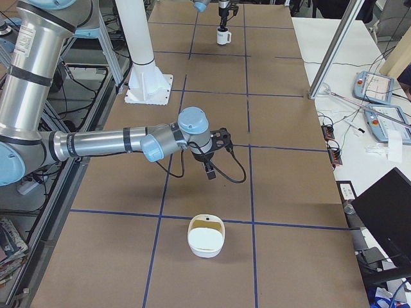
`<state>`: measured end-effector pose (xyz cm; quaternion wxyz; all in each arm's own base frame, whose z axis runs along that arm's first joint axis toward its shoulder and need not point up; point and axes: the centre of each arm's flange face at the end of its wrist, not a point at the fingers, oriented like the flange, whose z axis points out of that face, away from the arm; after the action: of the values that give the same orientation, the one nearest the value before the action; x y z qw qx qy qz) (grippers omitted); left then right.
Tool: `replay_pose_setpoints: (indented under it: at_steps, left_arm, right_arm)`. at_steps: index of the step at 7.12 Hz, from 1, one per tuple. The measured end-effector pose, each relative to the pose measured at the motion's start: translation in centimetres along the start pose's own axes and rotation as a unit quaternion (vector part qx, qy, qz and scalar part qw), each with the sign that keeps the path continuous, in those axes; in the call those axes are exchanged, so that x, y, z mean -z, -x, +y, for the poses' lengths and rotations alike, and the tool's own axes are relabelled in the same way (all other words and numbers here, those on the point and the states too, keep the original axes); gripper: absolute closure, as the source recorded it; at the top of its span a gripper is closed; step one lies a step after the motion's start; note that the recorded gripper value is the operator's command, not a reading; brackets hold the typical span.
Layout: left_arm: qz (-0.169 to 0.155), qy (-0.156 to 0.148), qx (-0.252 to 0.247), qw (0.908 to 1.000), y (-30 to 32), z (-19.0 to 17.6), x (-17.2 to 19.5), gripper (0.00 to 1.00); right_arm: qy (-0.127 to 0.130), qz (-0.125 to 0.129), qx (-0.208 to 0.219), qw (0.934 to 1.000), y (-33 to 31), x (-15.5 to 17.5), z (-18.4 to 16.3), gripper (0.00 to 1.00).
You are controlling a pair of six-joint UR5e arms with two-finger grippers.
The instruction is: Left arm hands cup to right arm to dump lemon
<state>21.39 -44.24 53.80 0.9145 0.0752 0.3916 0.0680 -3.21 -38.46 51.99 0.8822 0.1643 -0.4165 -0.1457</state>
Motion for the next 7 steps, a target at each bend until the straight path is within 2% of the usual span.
replay_pose_setpoints:
  at_steps: [2,3,5,6,7]
  left_arm:
    - [0.012,-0.025,0.060,0.9978,-8.5,-5.1,5.4,1.00]
    - [0.022,-0.025,0.103,0.9941,-14.4,-7.7,8.0,1.00]
    - [0.034,0.005,0.192,0.9808,-28.3,-10.7,11.9,1.00]
    - [0.042,0.013,0.234,0.9712,-33.6,-11.6,13.9,1.00]
    - [0.052,0.017,0.270,0.9612,-37.1,-12.8,15.4,0.99]
  right_arm:
    - [-0.046,-0.009,0.035,0.9983,5.9,-1.2,-6.9,0.00]
    - [-0.081,0.003,0.040,0.9959,9.9,-2.6,-10.0,0.00]
    - [-0.172,0.026,0.043,0.9839,20.0,-7.2,-13.5,0.00]
    - [-0.212,0.029,0.045,0.9758,25.2,-9.2,-14.1,0.00]
    - [-0.254,0.041,0.051,0.9650,30.2,-11.1,-13.8,0.00]
